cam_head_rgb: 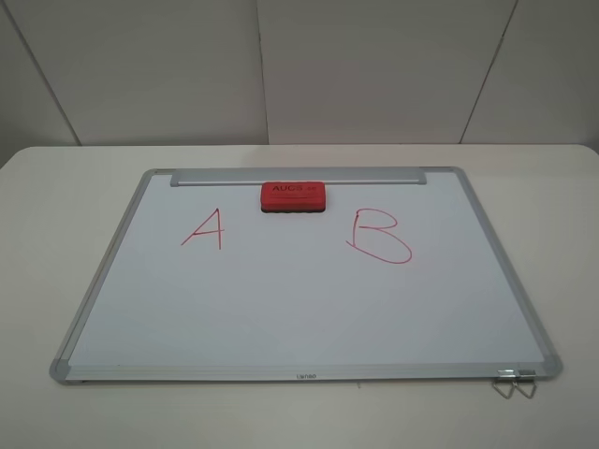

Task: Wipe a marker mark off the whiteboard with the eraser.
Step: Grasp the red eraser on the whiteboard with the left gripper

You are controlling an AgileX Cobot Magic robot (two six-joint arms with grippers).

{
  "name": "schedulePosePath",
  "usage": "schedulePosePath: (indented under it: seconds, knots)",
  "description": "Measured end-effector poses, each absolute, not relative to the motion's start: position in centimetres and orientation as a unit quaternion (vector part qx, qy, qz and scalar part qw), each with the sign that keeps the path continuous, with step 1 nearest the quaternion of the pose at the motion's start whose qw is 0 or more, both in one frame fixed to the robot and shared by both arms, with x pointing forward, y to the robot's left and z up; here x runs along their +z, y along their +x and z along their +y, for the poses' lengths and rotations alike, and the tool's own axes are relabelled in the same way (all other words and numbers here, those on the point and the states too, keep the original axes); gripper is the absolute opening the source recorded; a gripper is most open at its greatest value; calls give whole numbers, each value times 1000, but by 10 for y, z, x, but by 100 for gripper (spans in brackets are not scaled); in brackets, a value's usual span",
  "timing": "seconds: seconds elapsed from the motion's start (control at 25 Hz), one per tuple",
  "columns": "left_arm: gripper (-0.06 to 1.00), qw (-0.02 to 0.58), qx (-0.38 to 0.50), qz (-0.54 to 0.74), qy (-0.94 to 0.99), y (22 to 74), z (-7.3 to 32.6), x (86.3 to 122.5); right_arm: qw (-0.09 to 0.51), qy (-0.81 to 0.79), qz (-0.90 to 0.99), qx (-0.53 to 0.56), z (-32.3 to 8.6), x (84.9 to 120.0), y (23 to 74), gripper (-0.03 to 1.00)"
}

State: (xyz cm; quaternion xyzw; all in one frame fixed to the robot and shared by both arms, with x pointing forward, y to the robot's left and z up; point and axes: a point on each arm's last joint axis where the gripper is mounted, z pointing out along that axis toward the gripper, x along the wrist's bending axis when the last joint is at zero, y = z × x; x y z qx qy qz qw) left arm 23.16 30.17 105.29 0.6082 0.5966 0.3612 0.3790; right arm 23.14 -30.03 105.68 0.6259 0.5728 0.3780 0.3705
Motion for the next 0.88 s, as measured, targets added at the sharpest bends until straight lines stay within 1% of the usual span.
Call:
schedulePosePath:
  seconds: [0.88]
  knots:
    - [76, 379, 361, 597, 608, 232, 302, 1053, 371, 626, 573, 378, -300, 1057, 231, 72]
